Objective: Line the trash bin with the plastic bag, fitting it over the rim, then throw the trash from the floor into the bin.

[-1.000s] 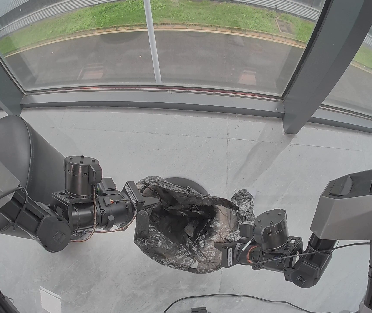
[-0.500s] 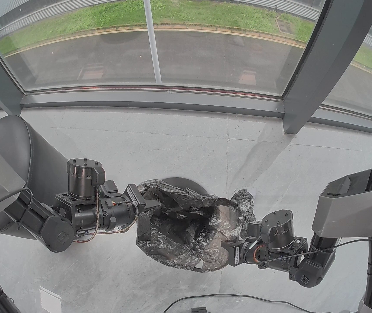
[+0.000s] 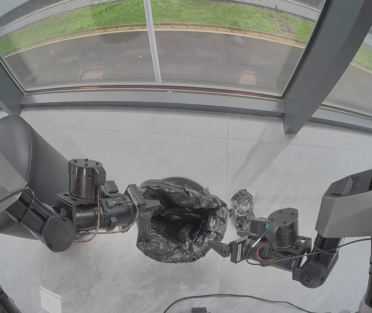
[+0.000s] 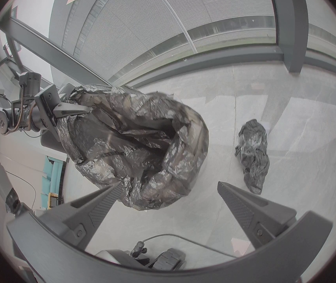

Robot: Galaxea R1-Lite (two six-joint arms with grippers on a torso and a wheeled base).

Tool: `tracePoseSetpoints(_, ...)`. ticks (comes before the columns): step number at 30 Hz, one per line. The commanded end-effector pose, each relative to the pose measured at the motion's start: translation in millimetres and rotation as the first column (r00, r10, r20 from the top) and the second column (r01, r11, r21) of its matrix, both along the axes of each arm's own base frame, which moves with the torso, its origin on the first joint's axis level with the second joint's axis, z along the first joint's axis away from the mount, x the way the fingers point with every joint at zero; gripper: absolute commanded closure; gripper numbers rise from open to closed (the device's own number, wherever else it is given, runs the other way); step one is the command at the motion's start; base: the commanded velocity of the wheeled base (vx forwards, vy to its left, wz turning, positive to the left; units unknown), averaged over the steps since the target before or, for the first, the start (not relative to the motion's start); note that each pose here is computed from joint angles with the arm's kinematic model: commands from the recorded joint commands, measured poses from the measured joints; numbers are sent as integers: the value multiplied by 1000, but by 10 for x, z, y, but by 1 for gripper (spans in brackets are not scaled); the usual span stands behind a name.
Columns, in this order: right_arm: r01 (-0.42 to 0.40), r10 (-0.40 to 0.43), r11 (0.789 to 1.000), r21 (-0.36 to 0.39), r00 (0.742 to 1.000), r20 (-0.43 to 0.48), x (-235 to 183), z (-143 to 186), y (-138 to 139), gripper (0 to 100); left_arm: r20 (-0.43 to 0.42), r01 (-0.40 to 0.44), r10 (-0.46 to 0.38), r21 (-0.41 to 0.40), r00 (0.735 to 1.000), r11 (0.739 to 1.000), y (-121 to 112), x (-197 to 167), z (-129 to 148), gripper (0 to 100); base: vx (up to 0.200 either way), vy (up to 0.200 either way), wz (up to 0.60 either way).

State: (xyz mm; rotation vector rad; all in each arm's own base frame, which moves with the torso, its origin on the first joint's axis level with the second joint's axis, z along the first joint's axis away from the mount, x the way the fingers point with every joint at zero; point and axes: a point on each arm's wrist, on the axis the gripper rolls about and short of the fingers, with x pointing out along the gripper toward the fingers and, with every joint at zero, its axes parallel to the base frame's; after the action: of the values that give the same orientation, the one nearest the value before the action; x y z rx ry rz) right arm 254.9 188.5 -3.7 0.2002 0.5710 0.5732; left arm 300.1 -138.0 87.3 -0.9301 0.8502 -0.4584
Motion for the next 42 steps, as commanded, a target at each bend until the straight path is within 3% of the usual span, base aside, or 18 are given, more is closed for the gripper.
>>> tracePoseSetpoints(1, 0, 1, 1000, -9, 996, 88, 16, 198, 6, 0, 24, 3, -3, -2, 1000, 1000, -10, 13, 9, 100, 0, 0, 0)
tracePoseSetpoints(4, 53, -34, 995, -86, 979, 201, 88, 296, 15, 0, 77, -10, 8, 23, 997, 1000, -20, 15, -13, 100, 0, 0, 0)
tracePoseSetpoints(9, 96, -60, 989, -116, 956, 286, 247, 490, 96, 0, 137, -31, 18, 91, 990, 995, -20, 19, -60, 100, 0, 0, 0)
tracePoseSetpoints(13, 73, -23, 984, -165, 958, 286, 439, 581, 296, 0, 137, -32, 20, 91, 990, 995, -13, 16, -60, 100, 0, 0, 0)
tracePoseSetpoints(23, 28, 23, 978, -205, 970, 241, 802, 678, 769, 0, 125, -31, 20, 92, 992, 995, -3, 15, -90, 100, 0, 0, 0)
tracePoseSetpoints(32, 9, 41, 973, -232, 978, 207, 860, 588, 893, 0, 132, -28, 16, 86, 991, 996, -14, 27, -78, 100, 0, 0, 0)
tracePoseSetpoints(42, 31, 24, 974, -224, 971, 239, 810, 714, 930, 0, 137, -29, 17, 83, 990, 996, -13, 24, -61, 100, 0, 0, 0)
